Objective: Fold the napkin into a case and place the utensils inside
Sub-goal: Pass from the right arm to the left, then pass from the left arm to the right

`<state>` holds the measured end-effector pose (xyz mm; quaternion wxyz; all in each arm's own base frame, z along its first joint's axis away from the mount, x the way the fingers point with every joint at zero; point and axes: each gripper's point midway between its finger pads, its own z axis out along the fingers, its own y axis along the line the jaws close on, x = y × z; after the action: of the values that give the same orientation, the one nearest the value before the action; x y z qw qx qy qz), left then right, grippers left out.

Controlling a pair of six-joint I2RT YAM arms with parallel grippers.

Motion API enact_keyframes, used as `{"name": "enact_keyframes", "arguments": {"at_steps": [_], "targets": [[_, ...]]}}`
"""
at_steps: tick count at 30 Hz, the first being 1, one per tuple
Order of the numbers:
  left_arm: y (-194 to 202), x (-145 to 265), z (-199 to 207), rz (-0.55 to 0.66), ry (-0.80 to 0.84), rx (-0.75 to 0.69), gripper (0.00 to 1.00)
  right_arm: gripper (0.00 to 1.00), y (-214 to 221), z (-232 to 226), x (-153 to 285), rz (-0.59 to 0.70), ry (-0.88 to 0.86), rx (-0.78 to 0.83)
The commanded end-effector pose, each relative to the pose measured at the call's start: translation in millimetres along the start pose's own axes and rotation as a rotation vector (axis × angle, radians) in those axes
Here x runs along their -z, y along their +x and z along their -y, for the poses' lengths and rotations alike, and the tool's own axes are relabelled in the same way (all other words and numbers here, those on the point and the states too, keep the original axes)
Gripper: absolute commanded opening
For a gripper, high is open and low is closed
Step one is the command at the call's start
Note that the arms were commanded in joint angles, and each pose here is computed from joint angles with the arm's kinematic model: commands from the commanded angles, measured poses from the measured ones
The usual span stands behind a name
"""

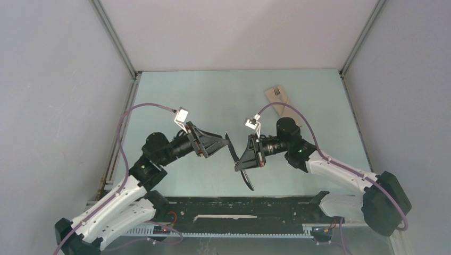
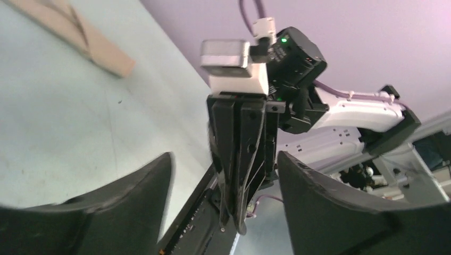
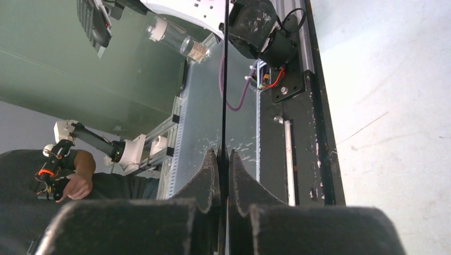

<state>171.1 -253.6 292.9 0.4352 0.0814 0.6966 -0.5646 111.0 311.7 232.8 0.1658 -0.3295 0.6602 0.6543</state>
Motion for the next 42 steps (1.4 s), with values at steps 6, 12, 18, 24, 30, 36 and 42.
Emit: {"name": "enact_keyframes", "arguments": {"at_steps": [6,12,18,24,30,36,42], "targets": [[-8,-9,47,-0.037,0.251,0.045,0.46,0.00,-6,-19,-4,-0.019,-0.030,0.072],[-3,-10,40,-0.058,0.220,0.048,0.28,0.00,-14,-20,-6,-0.010,-0.023,0.082],[-3,-13,41,-0.090,0.211,0.004,0.23,0.00,-21,-20,-8,-0.009,-0.021,0.088],[-18,-13,14,-0.024,0.024,-0.025,0.00,0.40,-33,31,-2,0.036,0.376,0.015],[-28,-14,-15,-0.001,-0.155,0.013,0.00,0.69,-51,51,7,0.153,0.790,0.074],[-29,-15,-23,-0.014,-0.196,0.048,0.00,0.63,-81,35,-1,0.163,0.983,0.258],[-28,-17,-27,-0.012,-0.192,0.099,0.00,0.52,-91,35,-20,0.048,1.032,0.324]]}}
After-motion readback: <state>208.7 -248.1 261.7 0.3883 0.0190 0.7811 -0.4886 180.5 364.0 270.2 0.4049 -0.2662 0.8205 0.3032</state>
